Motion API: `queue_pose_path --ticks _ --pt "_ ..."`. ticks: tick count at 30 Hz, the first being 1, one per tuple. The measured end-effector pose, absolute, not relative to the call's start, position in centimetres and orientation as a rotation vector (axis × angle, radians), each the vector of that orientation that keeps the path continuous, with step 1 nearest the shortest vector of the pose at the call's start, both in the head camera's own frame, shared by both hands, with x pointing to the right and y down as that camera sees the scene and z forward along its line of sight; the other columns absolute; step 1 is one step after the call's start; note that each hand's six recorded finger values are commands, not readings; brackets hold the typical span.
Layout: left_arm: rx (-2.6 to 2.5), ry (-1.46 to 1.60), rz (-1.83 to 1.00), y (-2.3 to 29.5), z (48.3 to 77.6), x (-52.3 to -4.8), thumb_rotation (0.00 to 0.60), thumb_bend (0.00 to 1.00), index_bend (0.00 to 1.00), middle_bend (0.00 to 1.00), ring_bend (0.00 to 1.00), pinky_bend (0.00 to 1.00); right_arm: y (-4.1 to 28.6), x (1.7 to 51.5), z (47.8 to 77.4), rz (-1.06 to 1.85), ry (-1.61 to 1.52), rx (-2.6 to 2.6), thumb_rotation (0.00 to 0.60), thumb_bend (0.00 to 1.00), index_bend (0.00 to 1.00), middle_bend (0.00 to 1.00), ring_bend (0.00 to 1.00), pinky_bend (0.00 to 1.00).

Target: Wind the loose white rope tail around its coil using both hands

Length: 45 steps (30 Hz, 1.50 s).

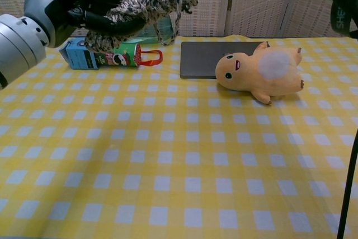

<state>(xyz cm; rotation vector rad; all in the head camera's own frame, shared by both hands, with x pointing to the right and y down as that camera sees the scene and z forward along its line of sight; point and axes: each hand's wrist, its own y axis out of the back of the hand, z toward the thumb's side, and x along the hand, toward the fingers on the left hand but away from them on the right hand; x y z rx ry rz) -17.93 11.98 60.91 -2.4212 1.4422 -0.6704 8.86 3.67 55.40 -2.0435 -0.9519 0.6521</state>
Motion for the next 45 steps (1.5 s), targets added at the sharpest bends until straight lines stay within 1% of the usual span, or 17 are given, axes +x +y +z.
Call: queue_pose_path --ticks 6,11,18,28,35,45 --pt "-2.502 1.489 -0.584 12.0 60.6 -17.7 0.6 0.66 0.69 0.74 0.63 0.6 3.0 9.3 55.6 0.66 -0.981 -2.062 0.6 0.57 0.68 0.21 0.17 0.04" --pt "-2.551 1.519 -0.498 11.8 60.1 -18.0 0.6 0.66 0.69 0.74 0.63 0.6 2.7 10.0 56.7 0.685 -0.989 -2.081 0.6 0.57 0.68 0.21 0.17 0.04" --pt "-2.621 1.546 -0.454 11.8 59.8 -18.2 0.6 0.66 0.69 0.74 0.63 0.6 3.0 10.4 57.9 0.691 -0.966 -2.108 0.6 0.57 0.68 0.22 0.17 0.04" --pt "-2.702 1.523 -0.429 12.0 59.2 -17.6 0.6 0.66 0.69 0.74 0.63 0.6 4.8 10.1 59.6 0.641 -0.892 -2.107 0.6 0.57 0.68 0.22 0.17 0.04" --pt "-2.711 1.552 -0.426 11.5 58.9 -17.7 0.6 0.66 0.69 0.74 0.63 0.6 6.4 9.7 60.8 0.626 -0.854 -2.114 0.6 0.57 0.68 0.22 0.17 0.04" --pt "-2.742 1.59 -0.419 11.1 58.5 -17.9 0.6 0.66 0.69 0.74 0.63 0.6 7.7 9.3 62.1 0.643 -0.804 -2.087 0.6 0.57 0.68 0.22 0.17 0.04"
